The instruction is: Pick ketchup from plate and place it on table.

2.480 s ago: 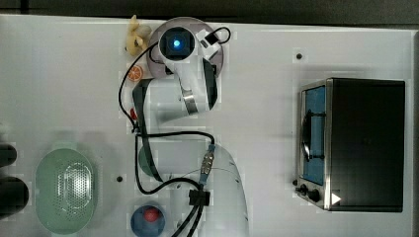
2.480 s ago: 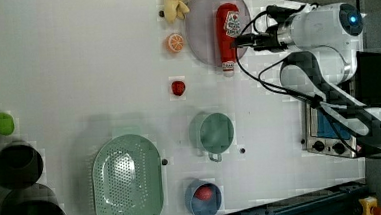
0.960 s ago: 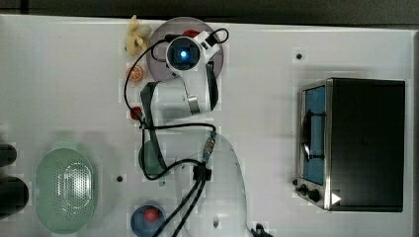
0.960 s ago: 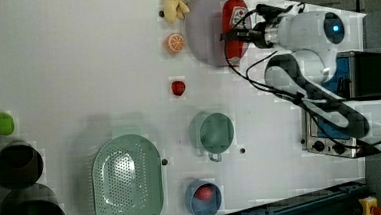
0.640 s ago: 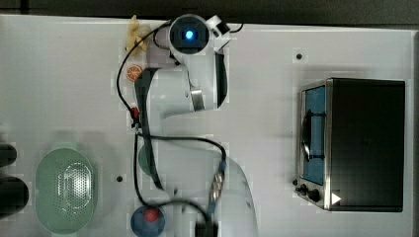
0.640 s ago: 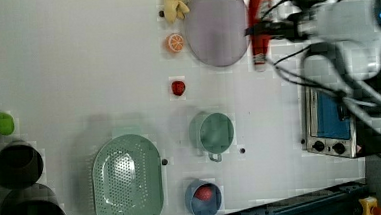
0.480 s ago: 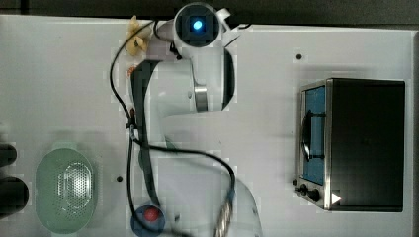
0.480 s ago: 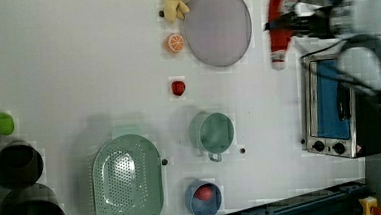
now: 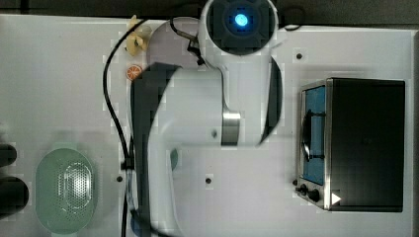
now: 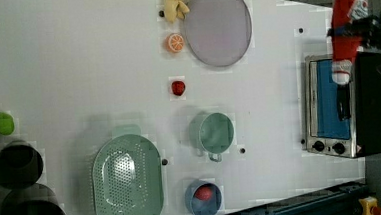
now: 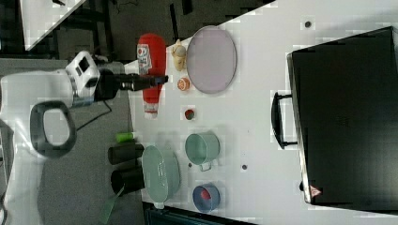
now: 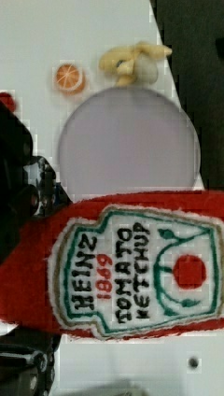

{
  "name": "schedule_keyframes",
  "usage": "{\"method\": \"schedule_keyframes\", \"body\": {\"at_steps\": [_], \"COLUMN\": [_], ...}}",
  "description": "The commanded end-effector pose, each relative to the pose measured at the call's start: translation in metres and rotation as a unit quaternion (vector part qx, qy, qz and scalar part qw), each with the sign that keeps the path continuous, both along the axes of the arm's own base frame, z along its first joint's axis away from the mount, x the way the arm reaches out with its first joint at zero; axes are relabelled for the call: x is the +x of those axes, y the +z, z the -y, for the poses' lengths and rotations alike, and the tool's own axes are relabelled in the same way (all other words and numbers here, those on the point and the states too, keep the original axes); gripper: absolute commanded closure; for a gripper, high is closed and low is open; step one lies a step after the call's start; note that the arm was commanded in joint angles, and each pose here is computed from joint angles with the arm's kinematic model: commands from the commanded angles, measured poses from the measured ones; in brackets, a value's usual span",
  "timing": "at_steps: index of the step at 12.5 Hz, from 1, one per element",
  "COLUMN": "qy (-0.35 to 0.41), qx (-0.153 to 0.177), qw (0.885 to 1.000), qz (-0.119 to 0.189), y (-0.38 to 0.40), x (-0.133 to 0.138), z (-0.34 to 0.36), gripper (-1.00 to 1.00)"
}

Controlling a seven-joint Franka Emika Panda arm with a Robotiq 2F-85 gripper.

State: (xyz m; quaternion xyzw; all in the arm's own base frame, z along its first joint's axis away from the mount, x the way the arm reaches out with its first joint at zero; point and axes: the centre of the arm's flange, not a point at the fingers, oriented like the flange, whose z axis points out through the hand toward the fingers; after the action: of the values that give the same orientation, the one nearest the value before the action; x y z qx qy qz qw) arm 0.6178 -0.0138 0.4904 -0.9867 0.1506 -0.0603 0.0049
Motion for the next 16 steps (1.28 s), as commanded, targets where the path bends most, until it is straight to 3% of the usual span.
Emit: {"method": "schedule_keyframes", "body": {"at_steps": [1, 6, 9, 13, 16], "qy": [-0.025, -0.049, -0.076, -0.138, -0.142], "qx": [-0.001, 0.0, -0.001, 0.003, 0.01], "qw": [0.998, 0.995, 0.995, 0.987, 0.988], "qz": [-0.065, -0.092, -0.07, -0.083, -0.06], "y": [-0.043, -0.089, -0.135, -0.202, -0.236], "x": [-0.034, -0.086, -0.103, -0.136, -0.133], "z": [0.035, 0.055, 0.054, 0.025, 0.009], "gripper": [-0.24, -0.24, -0.24, -0.24, -0.24]}}
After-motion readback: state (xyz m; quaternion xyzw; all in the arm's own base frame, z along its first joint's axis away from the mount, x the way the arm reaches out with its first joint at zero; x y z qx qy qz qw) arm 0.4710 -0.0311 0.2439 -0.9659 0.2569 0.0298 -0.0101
